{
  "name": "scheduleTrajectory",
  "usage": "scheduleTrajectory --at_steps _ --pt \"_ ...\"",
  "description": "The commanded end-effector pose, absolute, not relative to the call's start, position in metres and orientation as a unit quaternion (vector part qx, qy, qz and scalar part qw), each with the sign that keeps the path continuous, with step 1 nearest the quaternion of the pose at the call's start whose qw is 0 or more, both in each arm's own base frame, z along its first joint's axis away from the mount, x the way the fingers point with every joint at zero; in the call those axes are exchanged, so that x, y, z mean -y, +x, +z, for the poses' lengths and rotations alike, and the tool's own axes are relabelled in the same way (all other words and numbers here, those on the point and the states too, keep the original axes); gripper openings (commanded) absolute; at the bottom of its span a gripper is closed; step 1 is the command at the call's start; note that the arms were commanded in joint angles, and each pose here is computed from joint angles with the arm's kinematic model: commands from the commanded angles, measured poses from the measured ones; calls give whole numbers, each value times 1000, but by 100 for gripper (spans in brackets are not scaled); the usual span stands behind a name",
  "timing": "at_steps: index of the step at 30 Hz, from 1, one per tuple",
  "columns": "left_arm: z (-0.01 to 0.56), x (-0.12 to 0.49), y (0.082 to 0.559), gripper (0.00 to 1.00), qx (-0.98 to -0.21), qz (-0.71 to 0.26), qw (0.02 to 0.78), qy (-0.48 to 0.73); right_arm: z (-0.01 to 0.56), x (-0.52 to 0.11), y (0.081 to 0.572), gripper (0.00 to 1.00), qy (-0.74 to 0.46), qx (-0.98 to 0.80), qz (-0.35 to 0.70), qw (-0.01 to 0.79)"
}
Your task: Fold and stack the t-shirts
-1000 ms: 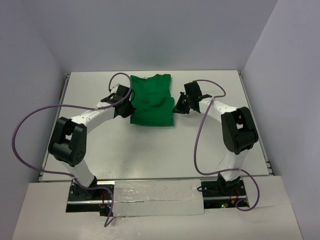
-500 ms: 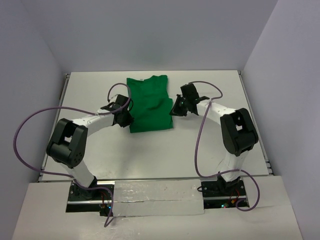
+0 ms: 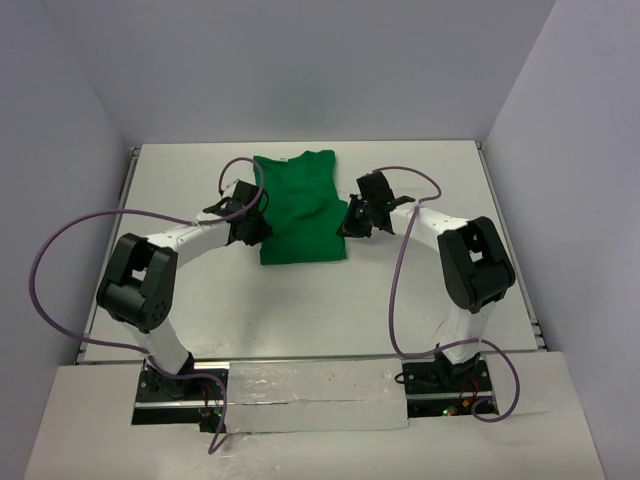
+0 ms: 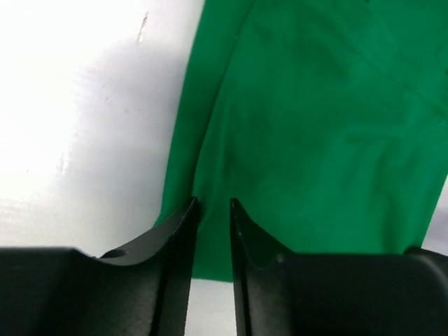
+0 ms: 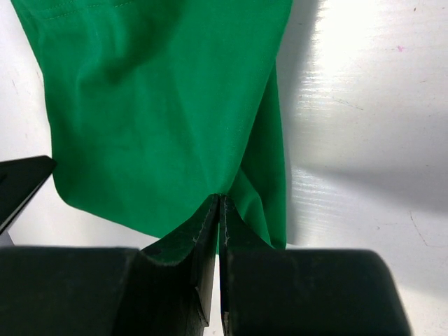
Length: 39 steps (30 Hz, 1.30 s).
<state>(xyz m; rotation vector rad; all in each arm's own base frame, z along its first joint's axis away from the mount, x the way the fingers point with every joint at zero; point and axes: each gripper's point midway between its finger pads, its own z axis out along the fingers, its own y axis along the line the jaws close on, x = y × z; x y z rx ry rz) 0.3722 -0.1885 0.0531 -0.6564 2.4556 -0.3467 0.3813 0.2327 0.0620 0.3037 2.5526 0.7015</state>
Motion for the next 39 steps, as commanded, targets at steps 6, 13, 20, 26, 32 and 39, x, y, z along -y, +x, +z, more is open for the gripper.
scheduleTrajectory --at_steps 6,13,20,26,32,39 --pt "53 191 384 40 -918 -124 286 -245 78 -236 387 9 103 -924 262 258" --pt "54 189 384 51 -917 -121 291 -246 78 -237 387 9 102 -925 261 258" --pt "49 185 383 26 -917 -112 288 -250 78 -236 388 9 105 -924 259 260" --pt "53 183 381 10 -916 -112 294 -249 81 -237 389 9 103 -924 259 262" --pt "74 178 374 10 -908 -124 314 -250 91 -235 389 9 102 -920 262 275" --pt "82 173 363 10 -903 -134 320 -255 102 -235 386 9 100 -914 268 286"
